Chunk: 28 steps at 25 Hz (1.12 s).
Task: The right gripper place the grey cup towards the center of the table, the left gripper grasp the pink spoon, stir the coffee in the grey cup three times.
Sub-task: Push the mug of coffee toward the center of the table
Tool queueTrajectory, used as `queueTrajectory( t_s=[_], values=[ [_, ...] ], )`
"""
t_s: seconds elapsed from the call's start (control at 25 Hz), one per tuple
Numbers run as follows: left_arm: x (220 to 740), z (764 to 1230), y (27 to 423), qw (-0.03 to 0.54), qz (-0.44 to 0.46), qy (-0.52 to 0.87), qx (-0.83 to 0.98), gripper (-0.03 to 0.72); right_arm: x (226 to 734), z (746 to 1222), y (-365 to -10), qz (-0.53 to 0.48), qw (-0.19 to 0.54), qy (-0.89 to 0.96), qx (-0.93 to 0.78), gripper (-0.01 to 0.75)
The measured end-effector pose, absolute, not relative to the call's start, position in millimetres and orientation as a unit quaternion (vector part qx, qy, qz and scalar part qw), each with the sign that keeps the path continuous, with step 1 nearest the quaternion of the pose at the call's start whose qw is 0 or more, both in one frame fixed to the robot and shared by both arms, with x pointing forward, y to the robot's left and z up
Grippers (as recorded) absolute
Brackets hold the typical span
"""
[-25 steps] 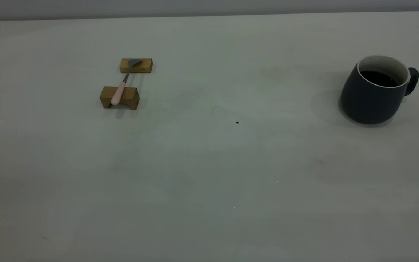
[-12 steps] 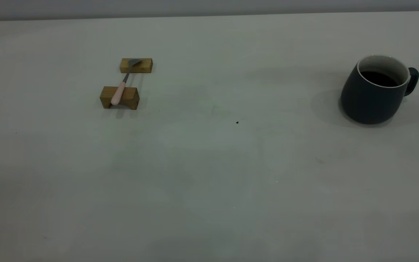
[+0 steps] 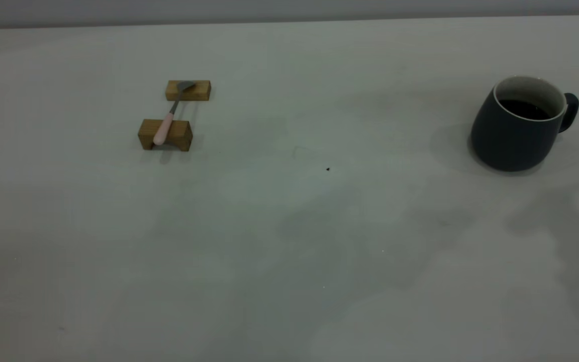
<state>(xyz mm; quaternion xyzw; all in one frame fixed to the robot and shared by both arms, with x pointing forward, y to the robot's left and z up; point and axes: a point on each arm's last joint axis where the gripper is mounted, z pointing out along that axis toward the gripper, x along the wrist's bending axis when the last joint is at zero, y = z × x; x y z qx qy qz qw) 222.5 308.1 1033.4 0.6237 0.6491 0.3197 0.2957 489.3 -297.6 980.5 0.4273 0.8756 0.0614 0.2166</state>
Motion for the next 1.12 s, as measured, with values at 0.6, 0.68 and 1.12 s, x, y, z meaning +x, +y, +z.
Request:
queueTrajectory(
  t_s=[0.6,0.68,1.12],
  values=[
    [223,1033,308,0.296,0.320,0.649,0.624,0.400,623,869,-300,-0.040,0.147,0.958,0.242,0.696],
    [223,1033,308,0.296,0.320,0.649,0.624,0.400,633,858,-301,-0.051,0.145,0.965,0.212,0.696],
    [223,1033,308,0.296,0.320,0.649,0.624,0.400,657,821,-306,-0.073,0.143,0.985,0.069,0.687]
  ],
)
